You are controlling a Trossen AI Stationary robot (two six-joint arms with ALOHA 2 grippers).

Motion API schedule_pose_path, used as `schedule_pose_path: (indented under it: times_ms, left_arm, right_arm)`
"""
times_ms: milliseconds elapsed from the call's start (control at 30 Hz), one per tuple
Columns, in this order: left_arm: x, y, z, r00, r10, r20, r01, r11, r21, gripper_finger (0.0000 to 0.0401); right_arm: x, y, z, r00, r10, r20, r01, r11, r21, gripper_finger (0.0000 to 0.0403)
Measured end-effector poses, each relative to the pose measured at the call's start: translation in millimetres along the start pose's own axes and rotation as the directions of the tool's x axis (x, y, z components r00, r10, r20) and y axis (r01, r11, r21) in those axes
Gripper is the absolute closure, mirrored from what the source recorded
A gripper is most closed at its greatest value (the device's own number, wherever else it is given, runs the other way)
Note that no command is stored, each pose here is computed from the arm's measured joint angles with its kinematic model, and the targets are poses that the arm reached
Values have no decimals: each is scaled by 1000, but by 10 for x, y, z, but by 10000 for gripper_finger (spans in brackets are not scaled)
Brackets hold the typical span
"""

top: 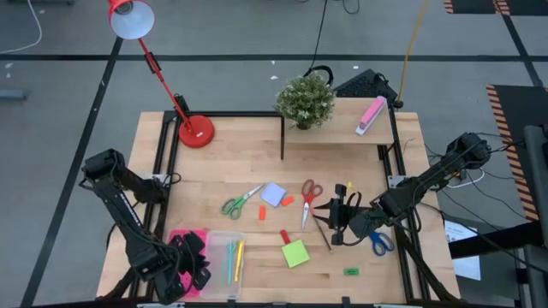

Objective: Pack school essentials
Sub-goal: Put the light blue pencil into the pink supply box, then put the black pencil into the pink supply box

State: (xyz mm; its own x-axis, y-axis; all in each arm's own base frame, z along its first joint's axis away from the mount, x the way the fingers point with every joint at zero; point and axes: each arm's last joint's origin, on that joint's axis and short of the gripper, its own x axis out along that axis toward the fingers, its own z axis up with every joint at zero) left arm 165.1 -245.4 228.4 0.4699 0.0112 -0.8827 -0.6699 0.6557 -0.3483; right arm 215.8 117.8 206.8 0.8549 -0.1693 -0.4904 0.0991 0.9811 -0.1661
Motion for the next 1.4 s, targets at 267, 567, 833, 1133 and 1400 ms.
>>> schedule_pose_path:
  times_ms: [267, 567, 833, 1133, 1400]
  left_arm:
    - [0, -14, -4, 1000, -14, -4, 14, 998, 62, 278]
    - [10, -26, 49, 995, -33, 92, 15, 982, 188, 294]
    - [-6, -43, 122, 936, -91, 339, -28, 943, 332, 295]
    - [-17, -49, 145, 900, -110, 421, -76, 912, 402, 295]
    - [-5, -54, 178, 896, -104, 433, -118, 881, 458, 295]
  right_arm:
    - [0, 0, 0, 1000, 0, 0, 0, 1000, 0, 300]
    - [0, 2, -3, 1000, 8, -4, -8, 999, 44, 300]
    - [91, 122, -138, 995, 49, -83, -38, 991, 129, 285]
    - [178, 475, -460, 962, 100, -256, -45, 976, 213, 257]
    - [77, 729, -532, 960, 130, -246, -65, 965, 256, 257]
